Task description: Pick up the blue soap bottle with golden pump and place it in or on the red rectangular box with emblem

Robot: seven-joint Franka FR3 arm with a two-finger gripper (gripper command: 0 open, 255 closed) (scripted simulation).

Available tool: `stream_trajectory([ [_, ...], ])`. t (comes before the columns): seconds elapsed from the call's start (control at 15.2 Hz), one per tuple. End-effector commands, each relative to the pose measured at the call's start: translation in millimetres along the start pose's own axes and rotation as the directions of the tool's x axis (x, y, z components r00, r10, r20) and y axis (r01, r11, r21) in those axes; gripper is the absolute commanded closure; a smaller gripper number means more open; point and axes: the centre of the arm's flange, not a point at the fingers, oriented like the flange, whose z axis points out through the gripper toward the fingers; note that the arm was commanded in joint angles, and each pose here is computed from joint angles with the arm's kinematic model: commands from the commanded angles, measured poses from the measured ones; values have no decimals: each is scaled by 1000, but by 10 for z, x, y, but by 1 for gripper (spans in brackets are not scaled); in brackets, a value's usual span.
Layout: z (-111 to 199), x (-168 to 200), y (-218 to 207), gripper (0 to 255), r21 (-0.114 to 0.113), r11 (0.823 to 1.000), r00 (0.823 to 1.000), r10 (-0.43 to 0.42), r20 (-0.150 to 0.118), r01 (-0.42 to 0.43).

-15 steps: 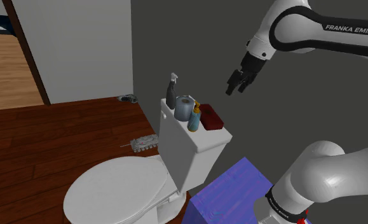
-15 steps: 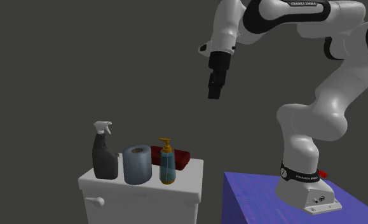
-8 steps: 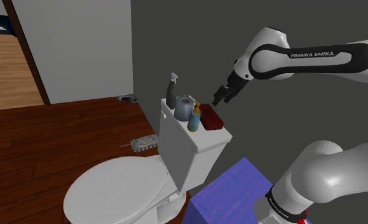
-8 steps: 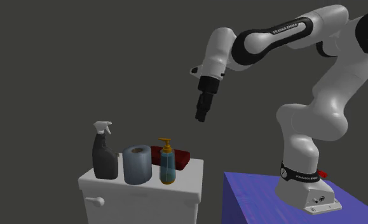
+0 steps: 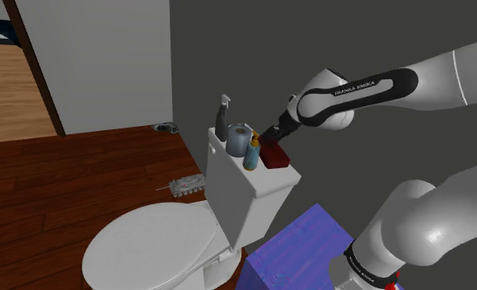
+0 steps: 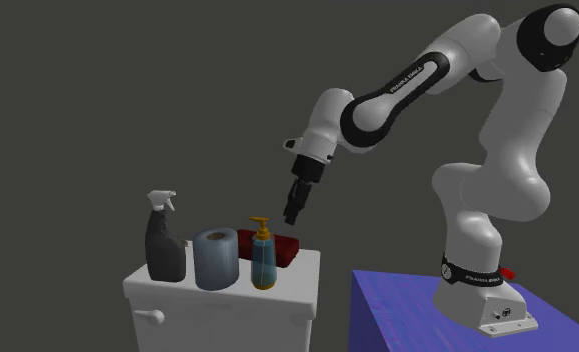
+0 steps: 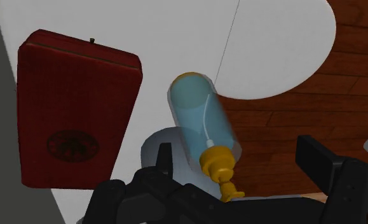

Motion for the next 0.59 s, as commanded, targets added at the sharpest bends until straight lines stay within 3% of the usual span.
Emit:
stream_trajectory([
  [0.0, 257, 42, 67, 0, 5, 1000, 999, -3, -37, 3],
  [0.13, 417, 74, 103, 0, 11, 1000, 998, -5, -57, 5],
  [0.53, 733, 92, 100, 0, 11, 1000, 998, -5, -57, 5],
])
